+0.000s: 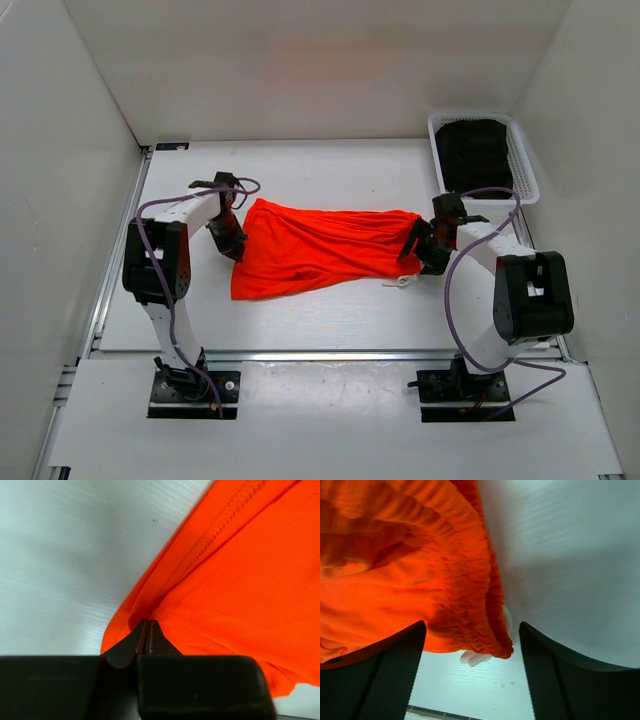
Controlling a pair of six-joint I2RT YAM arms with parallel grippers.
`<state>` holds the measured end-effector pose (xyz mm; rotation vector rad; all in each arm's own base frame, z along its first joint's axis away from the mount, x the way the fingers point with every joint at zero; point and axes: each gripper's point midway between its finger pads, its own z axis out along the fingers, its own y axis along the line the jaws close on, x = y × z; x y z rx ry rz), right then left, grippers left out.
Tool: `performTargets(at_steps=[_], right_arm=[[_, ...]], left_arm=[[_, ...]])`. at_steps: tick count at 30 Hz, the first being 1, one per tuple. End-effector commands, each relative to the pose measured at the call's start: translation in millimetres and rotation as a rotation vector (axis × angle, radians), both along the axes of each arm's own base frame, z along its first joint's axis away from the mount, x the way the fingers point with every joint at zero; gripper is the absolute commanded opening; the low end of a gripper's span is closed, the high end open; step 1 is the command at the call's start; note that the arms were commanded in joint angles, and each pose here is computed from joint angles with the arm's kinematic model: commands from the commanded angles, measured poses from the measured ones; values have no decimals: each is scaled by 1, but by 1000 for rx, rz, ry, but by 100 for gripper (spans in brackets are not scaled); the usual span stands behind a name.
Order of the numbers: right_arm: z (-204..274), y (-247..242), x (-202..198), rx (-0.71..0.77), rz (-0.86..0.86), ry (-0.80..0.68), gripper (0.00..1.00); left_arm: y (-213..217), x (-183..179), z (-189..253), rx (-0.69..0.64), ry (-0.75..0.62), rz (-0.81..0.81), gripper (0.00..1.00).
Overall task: Fold and stack the shorts
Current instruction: Fold the shorts
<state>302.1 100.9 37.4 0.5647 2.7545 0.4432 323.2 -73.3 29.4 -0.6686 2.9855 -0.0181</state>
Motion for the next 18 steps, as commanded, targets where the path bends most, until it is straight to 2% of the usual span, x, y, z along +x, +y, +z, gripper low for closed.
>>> performTargets(at_steps=[1,2,3,4,7,10,14,18], right_arm=[[-5,2,2,9,17,-15,72],[-8,1,-1,8,17,-6,57],[-7,3,0,18,20,-13,48],[-7,3,0,18,20,-13,25],[-2,-2,-1,-2,1,-27,1],[17,-4,-4,-8,-4,-78,1],[29,-14,-15,-45,-24,-110,1],[25,-18,-27,-59,-20,-100,1]], left_arm=[[-2,3,39,-17,-103,-6,11],[-4,3,48,-32,-129,-7,11],[-4,0,53,-32,-131,-7,11],[-5,-4,57,-43,-125,-9,11],[-7,-12,75,-67,-147,-22,11],[-7,-28,87,-83,-153,-35,11],[-12,-65,80,-122,-107,-39,11],[-12,-92,40,-133,-12,-17,13]])
